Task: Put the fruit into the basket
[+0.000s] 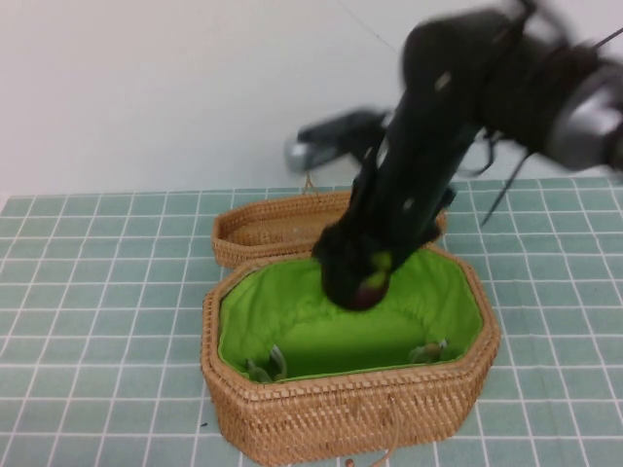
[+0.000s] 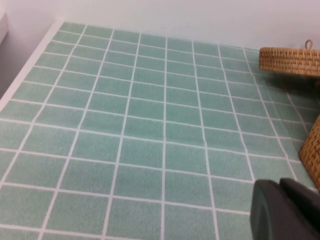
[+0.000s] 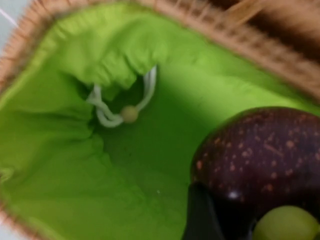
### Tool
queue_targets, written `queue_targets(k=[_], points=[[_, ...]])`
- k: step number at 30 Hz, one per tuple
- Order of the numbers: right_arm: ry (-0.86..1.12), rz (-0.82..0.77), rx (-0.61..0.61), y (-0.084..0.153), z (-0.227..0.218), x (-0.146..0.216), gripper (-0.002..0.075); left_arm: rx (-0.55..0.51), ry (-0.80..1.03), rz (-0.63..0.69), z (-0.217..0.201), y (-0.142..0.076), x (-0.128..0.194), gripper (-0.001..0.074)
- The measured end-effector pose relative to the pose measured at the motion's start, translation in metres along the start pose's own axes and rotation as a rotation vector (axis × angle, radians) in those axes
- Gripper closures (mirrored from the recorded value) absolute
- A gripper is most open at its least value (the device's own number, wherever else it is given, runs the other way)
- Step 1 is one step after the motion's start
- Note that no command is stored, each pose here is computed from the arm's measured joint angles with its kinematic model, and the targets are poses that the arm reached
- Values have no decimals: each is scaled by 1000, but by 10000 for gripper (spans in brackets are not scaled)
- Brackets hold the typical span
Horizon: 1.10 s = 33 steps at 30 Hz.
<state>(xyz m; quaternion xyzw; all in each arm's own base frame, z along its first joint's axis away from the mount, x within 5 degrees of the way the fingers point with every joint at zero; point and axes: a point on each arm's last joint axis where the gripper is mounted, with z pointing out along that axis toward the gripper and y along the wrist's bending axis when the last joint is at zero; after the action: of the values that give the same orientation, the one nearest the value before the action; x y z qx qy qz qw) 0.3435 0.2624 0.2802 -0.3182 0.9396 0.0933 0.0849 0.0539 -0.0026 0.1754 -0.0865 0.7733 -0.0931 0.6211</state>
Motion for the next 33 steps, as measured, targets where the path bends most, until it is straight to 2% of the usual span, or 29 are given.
queue_targets(k=[6,9,11,13,16,22,23,24,25,27,28,29,33], points=[[130,59,18,-9,59,-4,396,0,0,0,0,0,0,735],[135,68,9,-9,61,-4,267,0,2,0,0,0,0,735],[130,70,9,-8,59,-4,138,0,2,0,0,0,0,735],[117,72,9,-8,53,-4,78,0,2,0,0,0,0,735],[64,80,11,-5,29,-3,106,0,2,0,0,0,0,735],[-68,58,56,-6,-32,5,110,0,1,0,0,0,0,735],[-96,55,63,-5,-44,8,133,0,1,0,0,0,0,735],[-126,52,62,-3,-58,11,188,0,1,0,0,0,0,735],[-160,48,67,-2,-73,16,278,0,1,0,0,0,0,735],[-231,30,106,-1,-104,26,504,0,1,0,0,0,0,735],[-261,26,131,-1,-117,31,642,0,1,0,0,0,0,735],[-299,25,165,-2,-133,38,725,0,1,0,0,0,0,735],[-441,13,318,-6,-195,74,729,-1,4,0,0,0,0,735]])
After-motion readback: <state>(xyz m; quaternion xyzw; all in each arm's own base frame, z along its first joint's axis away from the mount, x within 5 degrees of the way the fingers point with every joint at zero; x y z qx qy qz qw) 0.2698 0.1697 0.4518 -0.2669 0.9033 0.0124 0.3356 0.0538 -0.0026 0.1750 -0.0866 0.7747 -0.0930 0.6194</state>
